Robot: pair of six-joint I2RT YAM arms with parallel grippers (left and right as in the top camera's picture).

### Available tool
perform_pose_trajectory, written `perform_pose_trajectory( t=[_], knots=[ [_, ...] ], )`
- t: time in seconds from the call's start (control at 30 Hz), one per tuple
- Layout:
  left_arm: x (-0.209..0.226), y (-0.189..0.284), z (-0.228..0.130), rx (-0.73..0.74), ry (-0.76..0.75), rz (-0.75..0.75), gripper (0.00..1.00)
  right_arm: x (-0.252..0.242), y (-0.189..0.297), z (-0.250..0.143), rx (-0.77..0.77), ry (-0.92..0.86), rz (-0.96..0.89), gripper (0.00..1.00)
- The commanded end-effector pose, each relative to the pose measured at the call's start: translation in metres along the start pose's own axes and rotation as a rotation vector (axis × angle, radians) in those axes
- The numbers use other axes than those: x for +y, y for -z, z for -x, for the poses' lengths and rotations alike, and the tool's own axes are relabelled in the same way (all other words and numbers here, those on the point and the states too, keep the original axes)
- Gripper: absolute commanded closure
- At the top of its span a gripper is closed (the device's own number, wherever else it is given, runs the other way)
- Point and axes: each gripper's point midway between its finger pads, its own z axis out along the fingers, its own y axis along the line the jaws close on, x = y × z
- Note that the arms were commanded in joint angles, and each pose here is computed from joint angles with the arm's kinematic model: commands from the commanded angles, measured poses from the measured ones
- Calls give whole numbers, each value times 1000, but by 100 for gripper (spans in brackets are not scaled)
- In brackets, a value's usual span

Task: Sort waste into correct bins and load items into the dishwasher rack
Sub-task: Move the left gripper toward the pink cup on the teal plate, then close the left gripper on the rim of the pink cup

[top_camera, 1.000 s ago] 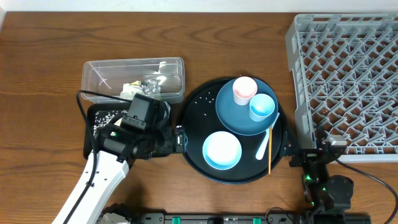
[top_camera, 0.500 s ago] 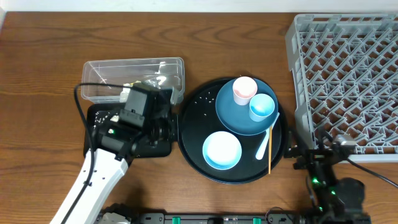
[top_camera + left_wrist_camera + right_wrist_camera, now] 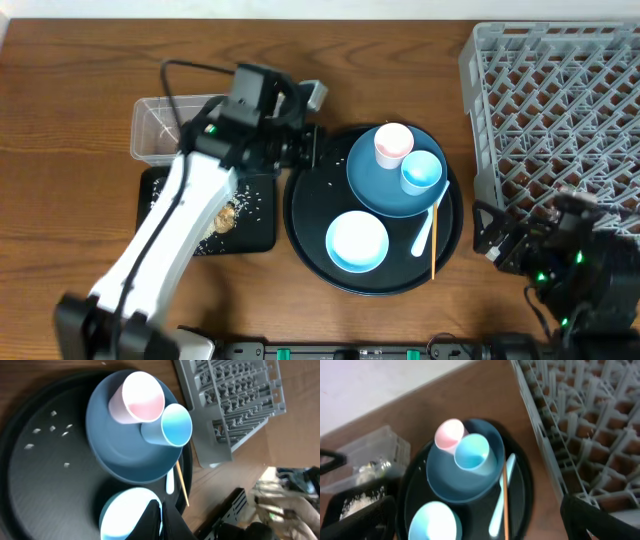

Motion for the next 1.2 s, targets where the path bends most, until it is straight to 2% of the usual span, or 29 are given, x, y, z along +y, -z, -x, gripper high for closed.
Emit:
perform_pose_trajectory(
  t=[0.0,0.2,0.37,0.4,0.43,0.57,0.8,1.17],
  knots=[
    [-9,-16,14,6,-63,-98,94,5,2,13,31,35,-16,1],
    [-10,-48,26,-9,-57,-119,94,-3,-9,-1,121,20,-54,1],
    [9,-77,33,-59,1,55,86,-8,-13,-12,178,44,-70,1],
    [11,-81,34,-73,0,83,83,-9,-13,-14,187,42,-74,1],
    [13,-83,34,-83,-1,108,68,-10,-12,-17,200,40,-79,1],
    [21,-87,36,-127,-22,222,54,-14,-12,-24,228,61,-89,1],
    [30,-93,37,-192,11,359,50,-18,-16,-33,254,56,-99,1],
    [45,-130,32,-173,69,369,49,-21,-17,-37,270,53,-105,1]
  ],
)
